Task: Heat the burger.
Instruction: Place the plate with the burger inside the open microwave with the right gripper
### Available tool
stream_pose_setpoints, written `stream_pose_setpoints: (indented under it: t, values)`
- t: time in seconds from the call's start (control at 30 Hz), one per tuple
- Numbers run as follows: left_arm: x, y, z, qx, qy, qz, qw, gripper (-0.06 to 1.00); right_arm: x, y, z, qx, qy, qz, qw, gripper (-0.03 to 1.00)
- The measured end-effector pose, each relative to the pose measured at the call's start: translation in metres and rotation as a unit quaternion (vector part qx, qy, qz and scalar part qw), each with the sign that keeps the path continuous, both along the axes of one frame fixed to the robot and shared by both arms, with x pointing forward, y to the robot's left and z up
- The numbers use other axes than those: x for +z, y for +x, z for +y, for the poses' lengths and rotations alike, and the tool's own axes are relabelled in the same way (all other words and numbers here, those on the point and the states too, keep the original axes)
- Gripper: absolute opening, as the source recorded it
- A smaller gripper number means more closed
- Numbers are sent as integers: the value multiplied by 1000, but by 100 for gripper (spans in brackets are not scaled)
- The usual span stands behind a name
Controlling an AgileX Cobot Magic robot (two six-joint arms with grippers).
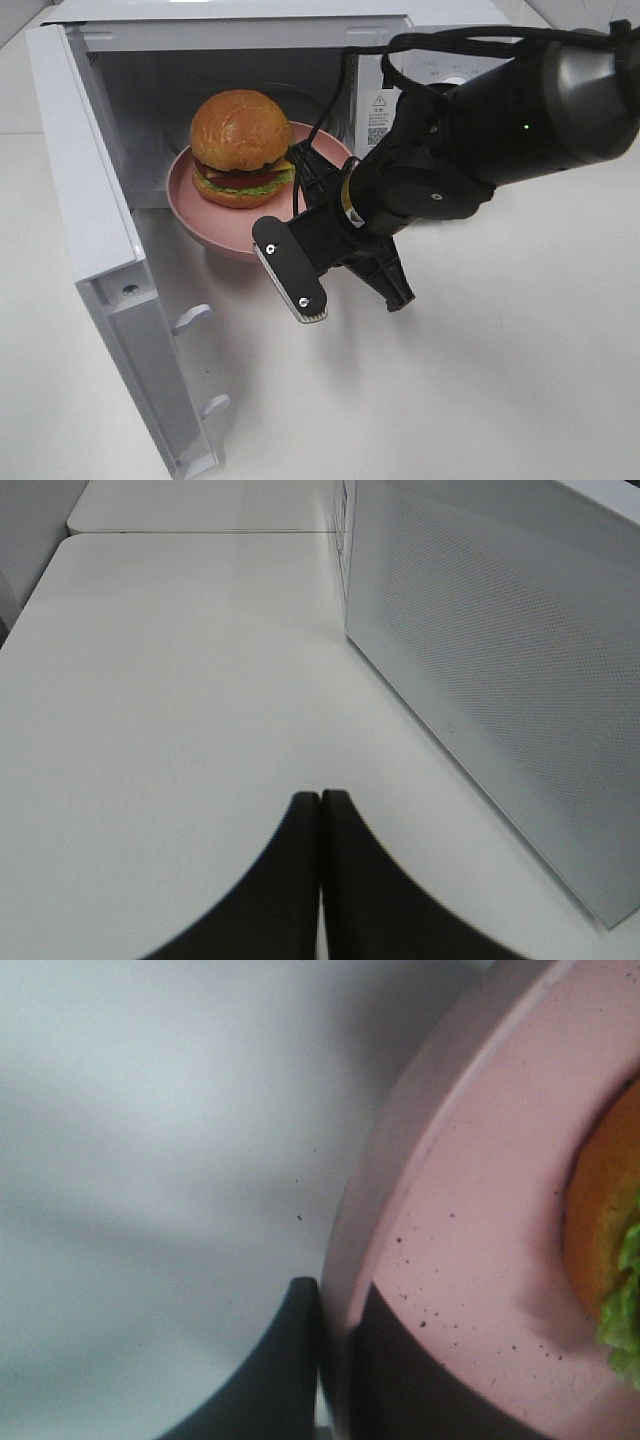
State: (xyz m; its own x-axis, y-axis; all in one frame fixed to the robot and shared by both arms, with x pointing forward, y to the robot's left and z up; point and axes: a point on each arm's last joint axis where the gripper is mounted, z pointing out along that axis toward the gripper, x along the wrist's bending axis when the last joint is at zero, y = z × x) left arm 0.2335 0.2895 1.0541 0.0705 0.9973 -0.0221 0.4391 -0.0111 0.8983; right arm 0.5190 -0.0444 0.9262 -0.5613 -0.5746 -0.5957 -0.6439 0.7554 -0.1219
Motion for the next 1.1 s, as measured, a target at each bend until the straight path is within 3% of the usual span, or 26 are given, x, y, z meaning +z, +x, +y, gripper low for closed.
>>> stream_pose_setpoints:
  t: [0.2, 0.87, 1.1]
  values:
    - [0, 0, 0, 0, 0, 0, 1000, 0, -2, 12, 10, -7, -12, 19, 1000, 2]
    - [0, 0, 0, 0, 0, 0, 1000, 0, 0, 83, 37, -80, 12, 64, 995, 2]
    - [0, 0, 0, 0, 0, 0, 1000, 0, 0, 111, 48, -152, 42, 80, 984, 2]
